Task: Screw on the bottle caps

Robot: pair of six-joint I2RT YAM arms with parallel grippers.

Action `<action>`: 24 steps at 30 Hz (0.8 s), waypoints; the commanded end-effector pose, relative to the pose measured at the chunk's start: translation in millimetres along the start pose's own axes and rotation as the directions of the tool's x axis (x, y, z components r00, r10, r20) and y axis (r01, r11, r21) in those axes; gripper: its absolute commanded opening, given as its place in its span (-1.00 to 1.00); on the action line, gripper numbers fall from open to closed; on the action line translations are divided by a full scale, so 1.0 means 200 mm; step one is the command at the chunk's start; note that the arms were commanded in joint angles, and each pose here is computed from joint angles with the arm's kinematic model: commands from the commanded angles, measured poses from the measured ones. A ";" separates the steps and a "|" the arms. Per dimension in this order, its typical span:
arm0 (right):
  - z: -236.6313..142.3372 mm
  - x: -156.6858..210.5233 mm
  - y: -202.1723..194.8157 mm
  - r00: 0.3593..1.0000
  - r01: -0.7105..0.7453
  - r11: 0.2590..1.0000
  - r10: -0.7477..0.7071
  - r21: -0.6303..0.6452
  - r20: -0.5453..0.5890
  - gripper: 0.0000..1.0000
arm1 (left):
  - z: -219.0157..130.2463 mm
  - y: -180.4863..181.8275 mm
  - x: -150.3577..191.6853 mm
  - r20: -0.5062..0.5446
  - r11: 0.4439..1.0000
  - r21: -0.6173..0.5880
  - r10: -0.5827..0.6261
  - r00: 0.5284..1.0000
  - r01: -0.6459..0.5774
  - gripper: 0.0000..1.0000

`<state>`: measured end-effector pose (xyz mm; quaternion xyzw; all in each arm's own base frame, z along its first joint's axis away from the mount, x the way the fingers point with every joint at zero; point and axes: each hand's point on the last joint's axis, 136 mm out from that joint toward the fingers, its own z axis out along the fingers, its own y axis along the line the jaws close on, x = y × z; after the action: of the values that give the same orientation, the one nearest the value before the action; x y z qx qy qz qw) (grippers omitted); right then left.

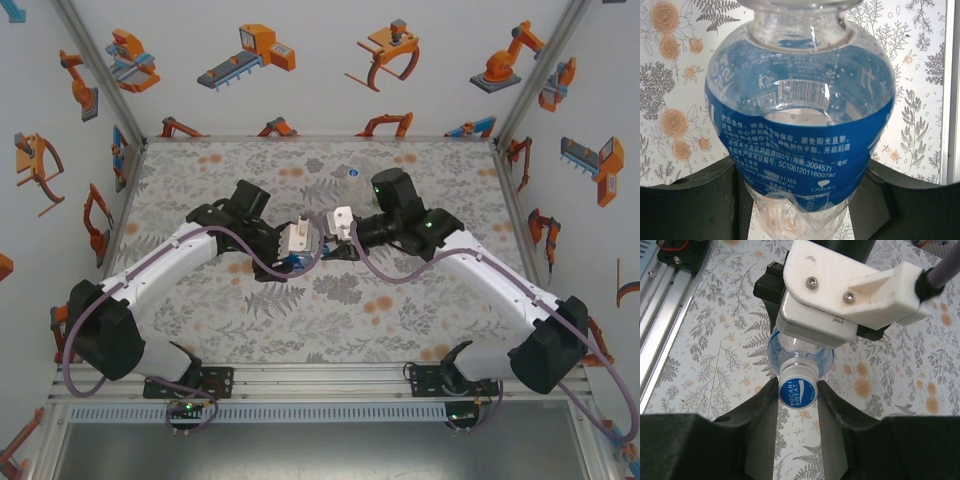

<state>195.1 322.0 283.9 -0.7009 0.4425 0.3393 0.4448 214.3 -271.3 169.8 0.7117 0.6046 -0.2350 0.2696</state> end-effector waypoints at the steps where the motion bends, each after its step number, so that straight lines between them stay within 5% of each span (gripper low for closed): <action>1: -0.01 -0.05 -0.03 0.998 -0.037 0.998 0.035 0.046 0.047 -1.00 | -0.01 -0.01 -0.11 0.089 0.999 0.019 0.043 0.995 -0.045 -1.00; 7: -0.03 -0.05 -0.12 0.956 -0.277 0.944 0.251 0.179 0.151 -1.00 | -0.02 0.00 -0.12 0.098 0.999 0.001 0.046 0.994 -0.047 -1.00; 11: -0.08 -0.01 -0.25 0.834 -0.549 0.785 0.491 0.287 0.252 -1.00 | -0.02 0.01 -0.12 0.101 0.999 -0.013 0.046 0.994 -0.045 -1.00; 14: -0.11 0.07 -0.34 0.657 -0.753 0.565 0.669 0.336 0.348 -1.00 | -0.03 0.03 -0.13 0.108 0.999 -0.032 0.044 0.993 -0.040 -1.00; 17: -0.15 0.19 -0.40 0.383 -0.912 0.245 0.796 0.329 0.469 -1.00 | -0.04 0.05 -0.13 0.112 0.998 -0.059 0.042 0.993 -0.035 -1.00; 20: -0.15 0.30 -0.40 0.085 -0.965 -0.066 0.836 0.254 0.543 -1.00 | -0.04 0.08 -0.12 0.101 0.996 -0.083 0.028 0.994 -0.020 -1.00; 24: -0.12 0.40 -0.37 -0.217 -0.921 -0.363 0.784 0.145 0.581 -1.00 | -0.04 0.12 -0.12 0.090 0.994 -0.106 0.005 0.996 0.004 -1.00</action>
<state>278.1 299.7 265.0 -0.0618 0.8169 0.4825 0.3100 242.9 -270.9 172.3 0.6820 0.6357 -0.1975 0.3029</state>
